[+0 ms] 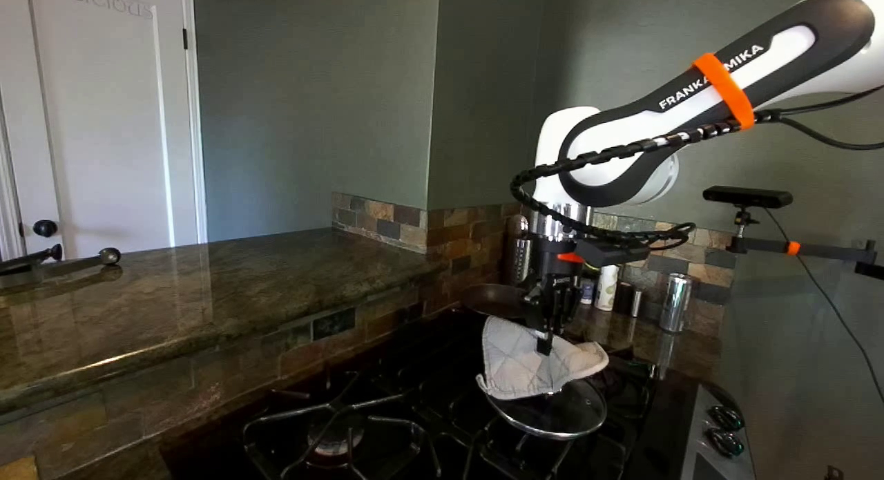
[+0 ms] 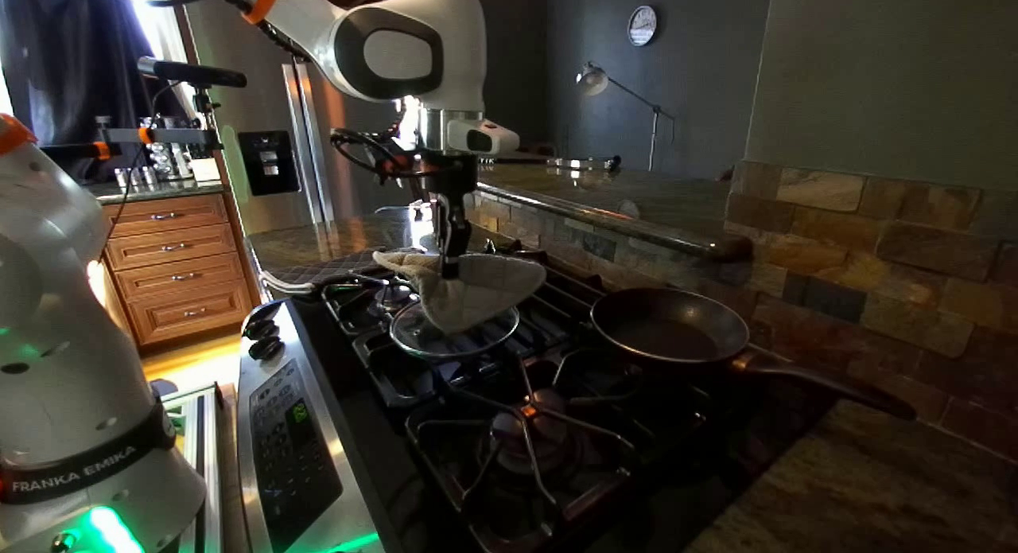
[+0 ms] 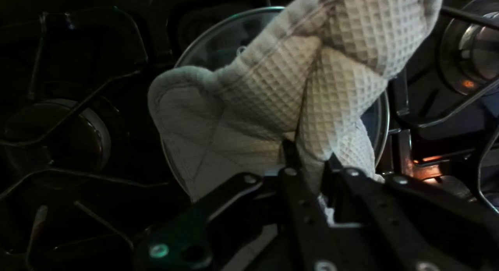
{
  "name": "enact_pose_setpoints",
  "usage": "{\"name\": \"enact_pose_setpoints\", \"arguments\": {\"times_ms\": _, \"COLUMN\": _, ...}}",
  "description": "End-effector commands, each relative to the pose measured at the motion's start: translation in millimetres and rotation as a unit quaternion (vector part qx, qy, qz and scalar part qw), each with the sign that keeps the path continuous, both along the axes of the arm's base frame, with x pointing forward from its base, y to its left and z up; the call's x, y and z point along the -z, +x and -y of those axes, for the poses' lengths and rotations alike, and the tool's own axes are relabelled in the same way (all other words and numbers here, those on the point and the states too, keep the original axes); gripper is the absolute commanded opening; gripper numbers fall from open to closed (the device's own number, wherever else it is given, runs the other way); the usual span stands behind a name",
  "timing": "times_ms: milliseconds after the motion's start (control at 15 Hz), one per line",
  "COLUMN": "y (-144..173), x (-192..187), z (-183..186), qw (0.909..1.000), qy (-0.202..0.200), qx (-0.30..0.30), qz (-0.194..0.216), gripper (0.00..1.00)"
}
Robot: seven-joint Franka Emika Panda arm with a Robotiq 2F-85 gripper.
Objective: Move the pan backwards and cover it
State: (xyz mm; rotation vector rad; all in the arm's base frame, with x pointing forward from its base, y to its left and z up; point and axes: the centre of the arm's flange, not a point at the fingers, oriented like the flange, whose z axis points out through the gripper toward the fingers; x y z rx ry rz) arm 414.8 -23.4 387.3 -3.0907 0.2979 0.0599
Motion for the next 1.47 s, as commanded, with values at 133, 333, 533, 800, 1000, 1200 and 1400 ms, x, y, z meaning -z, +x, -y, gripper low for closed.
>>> {"name": "enact_pose_setpoints", "arguments": {"times_ms": 133, "y": -5, "x": 9, "z": 5, "qw": 0.9999, "qy": -0.009, "qx": -0.003, "qz": 0.006, "gripper": 0.62}}
{"name": "enact_pose_setpoints", "arguments": {"times_ms": 333, "y": -4, "x": 10, "z": 6, "qw": 0.9999, "qy": -0.010, "qx": -0.002, "qz": 0.004, "gripper": 0.84}}
{"name": "enact_pose_setpoints", "arguments": {"times_ms": 533, "y": -3, "x": 11, "z": 6, "qw": 1.0000, "qy": -0.004, "qx": 0.000, "qz": 0.006, "gripper": 1.00}}
{"name": "enact_pose_setpoints", "arguments": {"times_ms": 800, "y": -7, "x": 18, "z": 8, "qw": 0.9999, "qy": 0.003, "qx": 0.007, "qz": -0.011, "gripper": 1.00}}
{"name": "enact_pose_setpoints", "arguments": {"times_ms": 1000, "y": -7, "x": 27, "z": 8, "qw": 0.9997, "qy": 0.004, "qx": 0.017, "qz": -0.016, "gripper": 0.99}}
{"name": "enact_pose_setpoints", "arguments": {"times_ms": 1200, "y": -7, "x": 33, "z": 6, "qw": 0.9996, "qy": 0.001, "qx": 0.020, "qz": -0.020, "gripper": 1.00}}
{"name": "enact_pose_setpoints", "arguments": {"times_ms": 1400, "y": -6, "x": 39, "z": 4, "qw": 0.9995, "qy": -0.002, "qx": 0.028, "qz": -0.016, "gripper": 0.96}}
